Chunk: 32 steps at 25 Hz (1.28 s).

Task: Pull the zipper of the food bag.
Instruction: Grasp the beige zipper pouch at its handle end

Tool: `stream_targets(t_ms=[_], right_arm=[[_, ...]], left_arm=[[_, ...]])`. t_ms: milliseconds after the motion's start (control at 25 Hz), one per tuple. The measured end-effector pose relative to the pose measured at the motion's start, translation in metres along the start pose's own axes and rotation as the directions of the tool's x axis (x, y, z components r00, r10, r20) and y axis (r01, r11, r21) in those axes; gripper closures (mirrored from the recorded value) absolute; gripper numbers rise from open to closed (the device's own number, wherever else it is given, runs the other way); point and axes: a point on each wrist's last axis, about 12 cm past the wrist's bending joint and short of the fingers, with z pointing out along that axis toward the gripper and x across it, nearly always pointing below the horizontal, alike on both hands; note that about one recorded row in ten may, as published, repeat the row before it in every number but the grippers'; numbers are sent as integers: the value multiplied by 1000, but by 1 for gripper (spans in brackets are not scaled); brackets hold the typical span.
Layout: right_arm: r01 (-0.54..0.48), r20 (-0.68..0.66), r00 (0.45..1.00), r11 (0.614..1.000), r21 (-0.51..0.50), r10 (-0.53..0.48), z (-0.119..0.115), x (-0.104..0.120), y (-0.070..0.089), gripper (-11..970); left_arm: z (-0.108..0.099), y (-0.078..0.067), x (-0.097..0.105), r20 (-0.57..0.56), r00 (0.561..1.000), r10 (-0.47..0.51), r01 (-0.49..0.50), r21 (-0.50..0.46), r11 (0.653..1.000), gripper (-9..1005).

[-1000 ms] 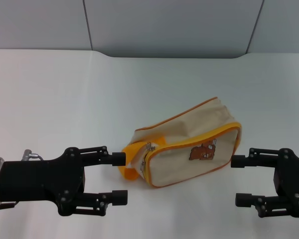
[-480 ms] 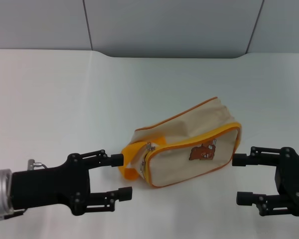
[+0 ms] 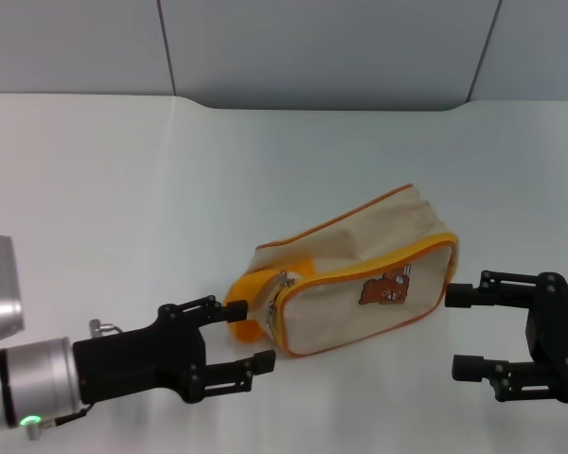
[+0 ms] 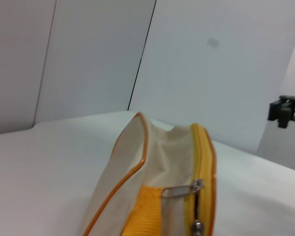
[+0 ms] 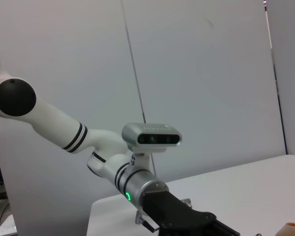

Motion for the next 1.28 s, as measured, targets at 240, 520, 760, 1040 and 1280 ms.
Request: stream_targets(t_ms=[240,520,760,1040,1280], right_arm=[[-2,2,1000,1000,4,2,-1,1,1,210],[2,8,1000,1000,16,-2,-3,2,2,211],[2,10,1000,1000,20,-3,-3,3,2,211],[13,34,999,999,44,-14,-5,2,2,210],[33,62,997,998,60,-37,-1,2,2,210]], left_arm=[[9,8,-3,-21,1000,8,-9,-37,999,253],[23,26,-19,-15,999,40,-42,-112,993,263],[25,40,-35,9,995,97,-94,-160,983,272],[38,34,-28,-31,993,113,-116,-124,985,283],[35,32,-24,-18,995,94,-96,-138,986,292]])
